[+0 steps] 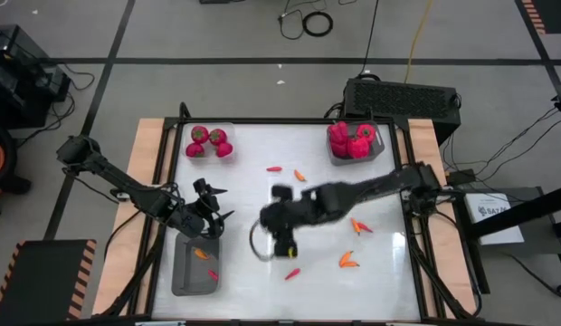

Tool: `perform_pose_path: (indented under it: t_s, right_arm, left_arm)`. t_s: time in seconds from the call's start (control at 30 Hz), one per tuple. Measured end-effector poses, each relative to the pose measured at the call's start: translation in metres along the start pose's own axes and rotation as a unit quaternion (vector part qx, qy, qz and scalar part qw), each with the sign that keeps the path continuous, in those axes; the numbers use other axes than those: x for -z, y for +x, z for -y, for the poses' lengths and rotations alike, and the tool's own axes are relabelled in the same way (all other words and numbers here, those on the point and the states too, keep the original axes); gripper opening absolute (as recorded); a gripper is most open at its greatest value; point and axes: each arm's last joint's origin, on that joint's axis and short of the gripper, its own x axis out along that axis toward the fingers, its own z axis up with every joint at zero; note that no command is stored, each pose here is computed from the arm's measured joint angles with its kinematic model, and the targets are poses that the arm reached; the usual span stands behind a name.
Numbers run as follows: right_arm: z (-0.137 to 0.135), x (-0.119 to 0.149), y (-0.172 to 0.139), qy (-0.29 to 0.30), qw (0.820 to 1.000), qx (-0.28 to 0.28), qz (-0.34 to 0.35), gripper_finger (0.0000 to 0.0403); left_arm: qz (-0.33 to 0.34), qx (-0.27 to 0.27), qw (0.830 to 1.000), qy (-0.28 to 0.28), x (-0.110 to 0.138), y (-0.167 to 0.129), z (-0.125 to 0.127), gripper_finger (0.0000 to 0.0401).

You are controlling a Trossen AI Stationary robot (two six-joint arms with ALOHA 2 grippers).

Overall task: Sort produce into baskets
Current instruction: Put the yellow chili pepper into the bottom black bin

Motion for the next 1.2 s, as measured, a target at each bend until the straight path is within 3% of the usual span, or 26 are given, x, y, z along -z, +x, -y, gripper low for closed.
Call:
perform_pose_path:
  t_s: [0.17,0.53,0.8,1.03,1.2]
  right_arm:
    - [0.045,0.001,-0.004,0.055,0.997,0.042,-0.029,0.0136]
    - [0.12,0.009,0.034,0.111,0.987,0.095,-0.07,0.0137]
    - [0.18,0.031,0.068,0.239,0.953,0.142,-0.119,0.0137]
    - [0.191,0.061,0.1,0.26,0.93,0.13,-0.226,0.0137]
    - [0.194,0.079,0.109,0.285,0.9,0.146,-0.295,0.0137]
  left_arm:
    - [0.004,0.003,1.0,-0.005,-0.001,0.0,0.001,0.0343]
    - [0.003,0.004,1.0,-0.005,-0.001,0.0,0.001,0.0343]
    - [0.002,0.005,1.0,-0.005,-0.001,0.0,0.001,0.0343]
    - [0.002,0.005,1.0,-0.005,-0.001,0.0,0.001,0.0343]
    - [0.001,0.005,1.0,-0.004,-0.001,0.0,0.001,0.0343]
